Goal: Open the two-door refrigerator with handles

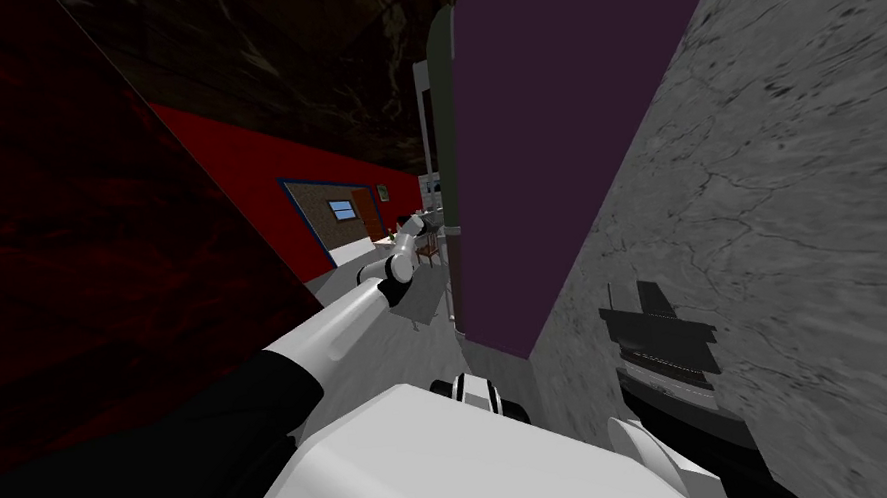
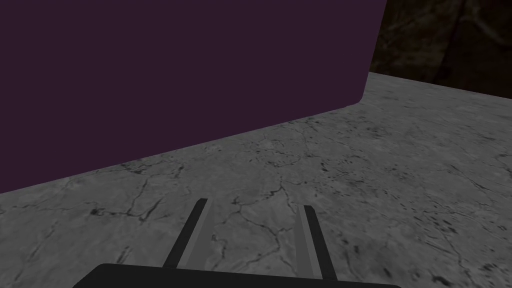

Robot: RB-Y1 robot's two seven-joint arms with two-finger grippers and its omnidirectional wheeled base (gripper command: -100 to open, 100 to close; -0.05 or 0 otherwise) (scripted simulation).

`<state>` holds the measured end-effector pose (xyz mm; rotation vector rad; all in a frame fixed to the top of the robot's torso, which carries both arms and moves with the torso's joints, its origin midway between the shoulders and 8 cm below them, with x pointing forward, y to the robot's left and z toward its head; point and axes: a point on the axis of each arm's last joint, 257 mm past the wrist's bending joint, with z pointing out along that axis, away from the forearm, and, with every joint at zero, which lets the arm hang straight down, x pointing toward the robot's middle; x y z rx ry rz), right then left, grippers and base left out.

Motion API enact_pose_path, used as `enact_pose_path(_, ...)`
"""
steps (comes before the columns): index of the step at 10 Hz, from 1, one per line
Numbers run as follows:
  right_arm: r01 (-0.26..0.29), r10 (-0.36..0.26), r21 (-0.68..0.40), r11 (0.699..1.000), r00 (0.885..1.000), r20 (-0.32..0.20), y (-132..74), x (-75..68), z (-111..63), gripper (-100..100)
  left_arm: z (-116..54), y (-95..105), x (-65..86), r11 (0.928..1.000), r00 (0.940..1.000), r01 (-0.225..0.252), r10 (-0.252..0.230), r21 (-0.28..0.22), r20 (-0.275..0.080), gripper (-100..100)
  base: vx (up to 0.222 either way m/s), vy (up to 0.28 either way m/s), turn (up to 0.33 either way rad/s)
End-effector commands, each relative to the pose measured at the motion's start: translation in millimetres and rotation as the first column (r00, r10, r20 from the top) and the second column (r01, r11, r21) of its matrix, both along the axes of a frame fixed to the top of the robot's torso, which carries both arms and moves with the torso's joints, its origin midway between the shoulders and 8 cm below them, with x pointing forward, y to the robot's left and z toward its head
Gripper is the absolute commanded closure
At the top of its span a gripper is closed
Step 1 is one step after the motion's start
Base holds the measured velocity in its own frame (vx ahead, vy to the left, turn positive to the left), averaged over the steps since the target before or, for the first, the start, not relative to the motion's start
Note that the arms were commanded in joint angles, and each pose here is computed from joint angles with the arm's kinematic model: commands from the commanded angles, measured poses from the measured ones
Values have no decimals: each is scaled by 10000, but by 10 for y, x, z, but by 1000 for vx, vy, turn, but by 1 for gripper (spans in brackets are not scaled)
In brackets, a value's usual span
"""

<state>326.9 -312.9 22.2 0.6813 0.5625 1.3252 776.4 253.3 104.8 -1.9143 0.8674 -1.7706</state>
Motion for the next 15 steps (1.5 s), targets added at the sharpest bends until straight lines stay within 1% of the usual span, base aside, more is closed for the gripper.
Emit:
enact_pose_path(1, 0, 0, 0, 10000, 10000, 0, 0, 0, 0, 0, 156, -38, -21, 9999, 9999, 141, -141, -75, 37, -100, -16, -26, 16)
enact_pose_path(2, 0, 0, 0, 10000, 10000, 0, 0, 0, 0, 0, 254, -63, -38, 9997, 9997, 236, -235, -119, 54, -100, -10, -30, -8)
enact_pose_path(3, -1, 1, 1, 10000, 10000, 1, 0, 0, 0, 0, 173, -40, -28, 9998, 9998, 179, -179, -77, -1, -100, -3, -16, -3)
enact_pose_path(5, 1, -1, 0, 10000, 10000, -2, 0, 0, -1, 0, 190, -35, -32, 9998, 9998, 176, -176, -93, -6, -100, 66, -19, -7)
enact_pose_path(6, 1, -1, 0, 10000, 10000, -1, 0, 0, 0, 0, 173, -36, -32, 9998, 9998, 183, -184, -91, -42, 100, -7, -3, 15)
enact_pose_path(7, 0, 0, 0, 10000, 10000, 0, 0, 0, 0, 0, 217, -277, -44, 9981, 9983, 579, -578, -187, 44, 100, 81, 148, 196)
enact_pose_path(8, 3, -3, -5, 10000, 10000, -4, -1, -1, -1, 0, 225, -330, -46, 9977, 9977, 671, -671, -93, 56, 100, 103, 201, 106)
enact_pose_path(9, 3, -3, -5, 10000, 10000, -4, -1, 0, -1, 0, 281, -533, -66, 9950, 9951, 982, -980, -173, 162, 100, 121, 272, 166)
enact_pose_path(10, 4, -4, -7, 10000, 10000, -5, -2, -1, -1, 0, 300, -621, -74, 9929, 9930, 1169, -1165, -200, 202, 100, 156, 246, 81)
enact_pose_path(11, 4, -4, -7, 10000, 10000, -6, -2, -1, -1, 0, 296, -640, -75, 9929, 9928, 1187, -1186, -93, 189, 100, 112, 150, 13)
enact_pose_path(12, 2, -2, -4, 10000, 10000, -4, -1, 0, -1, 0, 346, -873, -108, 9878, 9876, 1551, -1547, -120, 280, 100, 159, 204, 189)
enact_pose_path(13, 4, -4, -6, 10000, 10000, -5, -2, -1, -1, 0, 431, -925, -125, 9869, 9860, 1604, -1610, 175, 441, 100, 139, 191, 112)
enact_pose_path(14, 3, -3, -5, 10000, 10000, -4, -1, 0, -1, 0, 355, -969, -121, 9847, 9843, 1742, -1739, -87, 296, 100, 47, 111, -12)
enact_pose_path(15, 1, -1, -3, 10000, 10000, -1, 0, 0, 0, 0, 398, -1223, -170, 9765, 9760, 2150, -2145, -115, 374, 100, 130, 178, 138)
